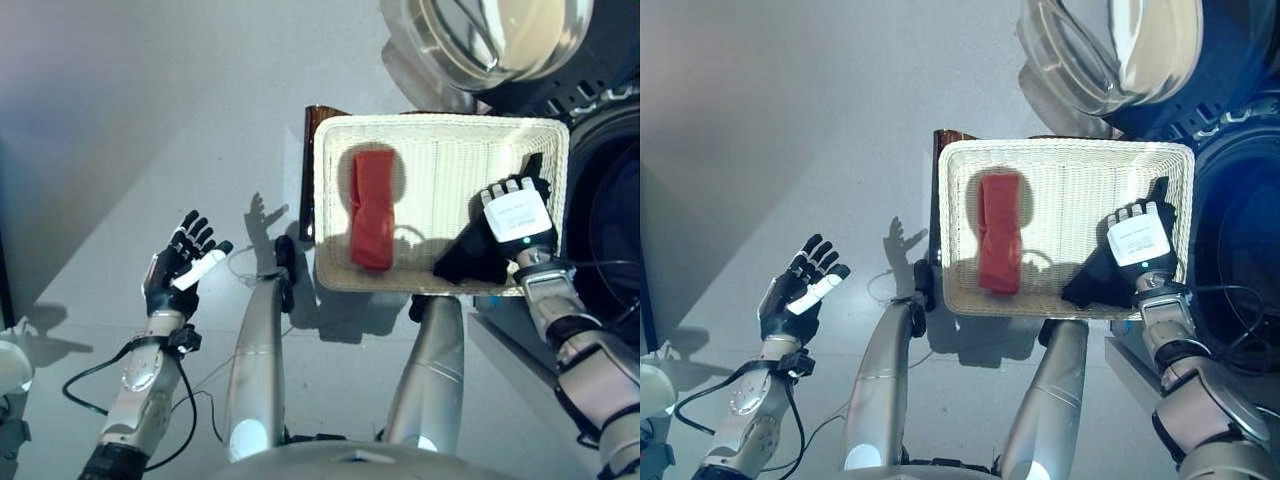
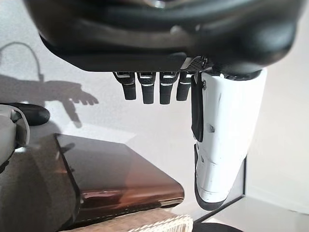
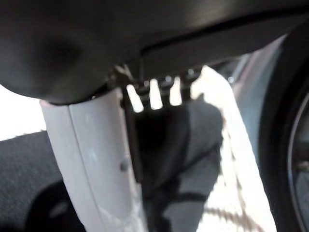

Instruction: Pick up the clothes and place them into the washing machine

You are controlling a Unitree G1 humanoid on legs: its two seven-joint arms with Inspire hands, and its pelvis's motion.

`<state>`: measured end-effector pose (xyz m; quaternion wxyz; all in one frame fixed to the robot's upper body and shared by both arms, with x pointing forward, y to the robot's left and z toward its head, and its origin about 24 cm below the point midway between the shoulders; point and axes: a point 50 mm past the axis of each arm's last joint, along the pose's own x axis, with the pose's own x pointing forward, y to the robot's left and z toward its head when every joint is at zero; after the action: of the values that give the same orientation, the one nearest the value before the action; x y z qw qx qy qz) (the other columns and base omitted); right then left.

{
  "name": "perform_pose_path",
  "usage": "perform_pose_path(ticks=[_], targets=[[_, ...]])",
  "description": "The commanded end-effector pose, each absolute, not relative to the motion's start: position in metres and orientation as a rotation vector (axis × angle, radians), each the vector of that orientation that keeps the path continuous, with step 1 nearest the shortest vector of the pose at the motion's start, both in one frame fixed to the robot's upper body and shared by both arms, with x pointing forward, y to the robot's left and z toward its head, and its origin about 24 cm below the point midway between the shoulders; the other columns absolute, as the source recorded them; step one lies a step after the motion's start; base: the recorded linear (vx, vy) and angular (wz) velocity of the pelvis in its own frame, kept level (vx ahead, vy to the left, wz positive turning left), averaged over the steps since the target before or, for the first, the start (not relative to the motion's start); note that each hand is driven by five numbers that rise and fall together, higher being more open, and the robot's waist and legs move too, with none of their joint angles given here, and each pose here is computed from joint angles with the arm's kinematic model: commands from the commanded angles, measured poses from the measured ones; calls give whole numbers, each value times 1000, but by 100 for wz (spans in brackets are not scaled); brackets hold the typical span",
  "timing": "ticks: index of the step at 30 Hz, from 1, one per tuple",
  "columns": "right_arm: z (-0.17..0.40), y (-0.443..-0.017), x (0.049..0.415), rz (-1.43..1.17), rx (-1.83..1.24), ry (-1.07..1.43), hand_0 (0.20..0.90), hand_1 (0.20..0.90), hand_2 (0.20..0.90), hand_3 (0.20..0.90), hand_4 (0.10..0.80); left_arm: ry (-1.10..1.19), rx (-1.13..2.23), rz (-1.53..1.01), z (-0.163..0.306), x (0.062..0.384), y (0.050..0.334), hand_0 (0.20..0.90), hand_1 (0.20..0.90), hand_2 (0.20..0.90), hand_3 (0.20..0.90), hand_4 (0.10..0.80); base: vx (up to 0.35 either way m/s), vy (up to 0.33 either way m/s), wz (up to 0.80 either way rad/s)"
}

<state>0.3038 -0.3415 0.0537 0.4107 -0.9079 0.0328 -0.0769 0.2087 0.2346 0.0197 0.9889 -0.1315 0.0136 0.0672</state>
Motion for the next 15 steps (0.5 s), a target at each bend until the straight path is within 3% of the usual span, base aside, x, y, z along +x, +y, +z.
perform_pose_path(ticks=[1, 15], targets=[[58, -368, 292, -265, -2311, 293, 200, 200, 200, 200, 300, -108, -225, 194, 43, 194, 256, 900, 900, 900, 900, 800, 9, -5, 3], [52, -374, 284, -429, -2149, 372, 200, 200, 200, 200, 300, -113, -196, 224, 44, 193, 261, 900, 900, 900, 900, 800, 15, 2, 2]])
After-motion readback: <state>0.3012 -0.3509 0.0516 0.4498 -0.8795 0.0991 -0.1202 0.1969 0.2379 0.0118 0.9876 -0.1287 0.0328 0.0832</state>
